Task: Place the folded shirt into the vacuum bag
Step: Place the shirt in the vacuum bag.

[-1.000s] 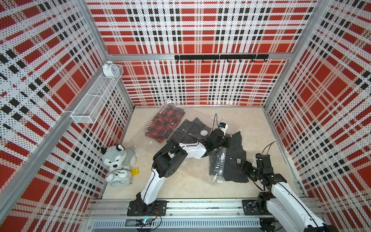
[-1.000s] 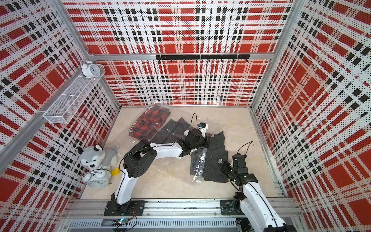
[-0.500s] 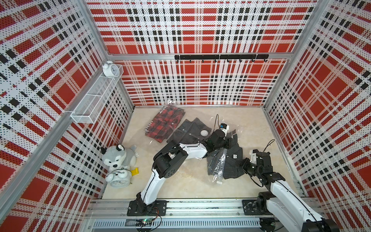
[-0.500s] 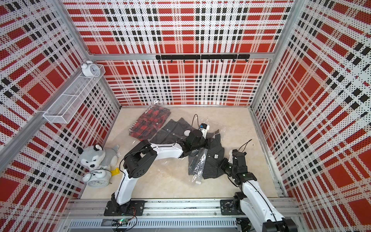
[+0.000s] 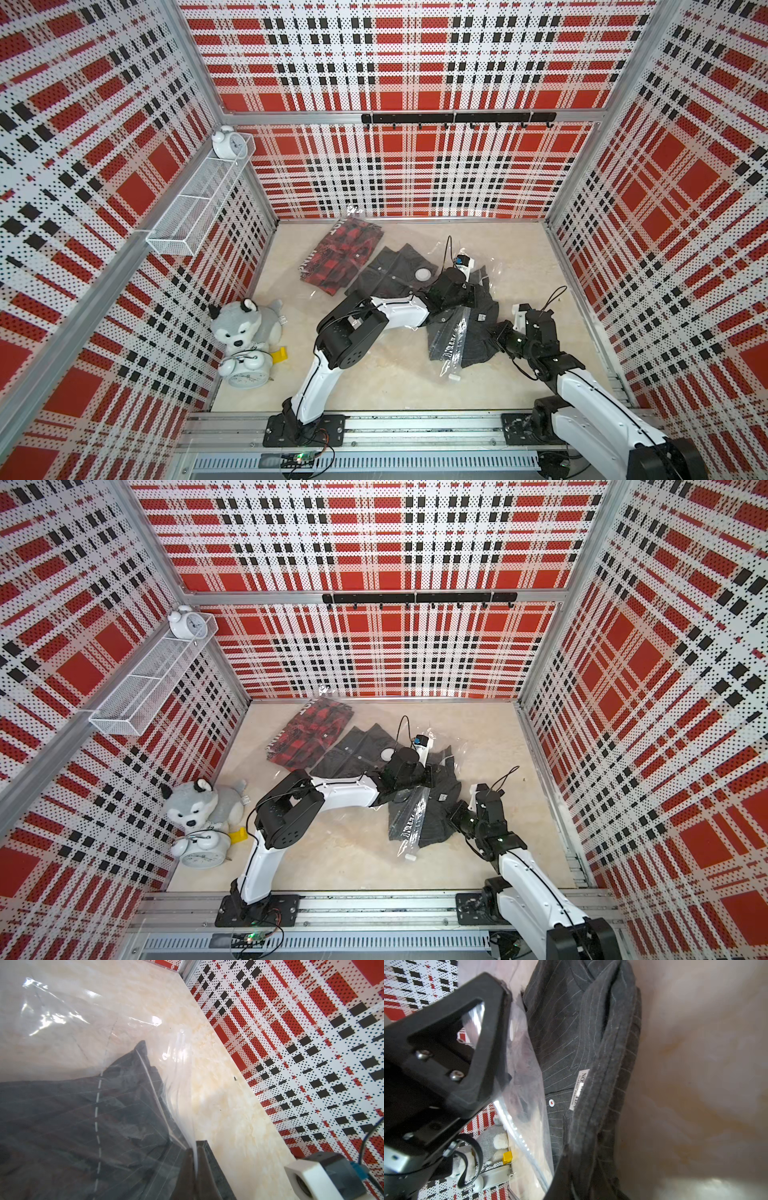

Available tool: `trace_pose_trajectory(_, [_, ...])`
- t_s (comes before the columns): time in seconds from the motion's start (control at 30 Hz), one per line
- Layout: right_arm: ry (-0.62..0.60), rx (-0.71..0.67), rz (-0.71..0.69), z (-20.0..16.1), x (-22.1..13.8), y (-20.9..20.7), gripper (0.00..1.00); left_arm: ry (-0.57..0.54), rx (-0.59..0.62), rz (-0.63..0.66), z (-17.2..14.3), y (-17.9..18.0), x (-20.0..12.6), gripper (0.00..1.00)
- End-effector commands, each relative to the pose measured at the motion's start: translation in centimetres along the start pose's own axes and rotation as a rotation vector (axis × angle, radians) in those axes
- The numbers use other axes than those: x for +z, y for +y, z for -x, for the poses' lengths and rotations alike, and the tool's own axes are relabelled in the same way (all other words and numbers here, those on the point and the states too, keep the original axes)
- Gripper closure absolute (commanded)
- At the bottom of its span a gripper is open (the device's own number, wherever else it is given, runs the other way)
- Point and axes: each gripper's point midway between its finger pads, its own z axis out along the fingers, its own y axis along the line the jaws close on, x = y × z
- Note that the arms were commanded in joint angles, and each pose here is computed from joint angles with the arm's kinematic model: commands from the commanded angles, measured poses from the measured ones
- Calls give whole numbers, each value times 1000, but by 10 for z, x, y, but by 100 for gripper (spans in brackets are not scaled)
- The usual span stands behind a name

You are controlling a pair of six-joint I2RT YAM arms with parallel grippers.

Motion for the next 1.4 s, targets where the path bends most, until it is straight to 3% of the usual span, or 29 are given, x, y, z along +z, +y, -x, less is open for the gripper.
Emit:
trace_pose_trajectory(0.0, [-84, -5, -45, 13, -6, -4, 100, -46, 15, -76, 26, -33, -15, 100])
trace_pose_trajectory(0.2, [-182, -2, -106, 31, -19, -6, 100, -48, 9, -76, 30, -30, -19, 100])
trace_pose_trajectory(0.43, [-101, 25, 16, 12, 4, 15, 100, -44, 14, -109, 33, -39, -17, 100])
trace_pose_trajectory(0.87, [-138, 24, -24, 8, 4, 16, 100, -39, 2, -109, 28, -32, -14, 100])
trace_pose_trajectory(1.37, [-20, 28, 23, -35, 37, 27, 100, -46, -3, -128, 34, -34, -17, 100])
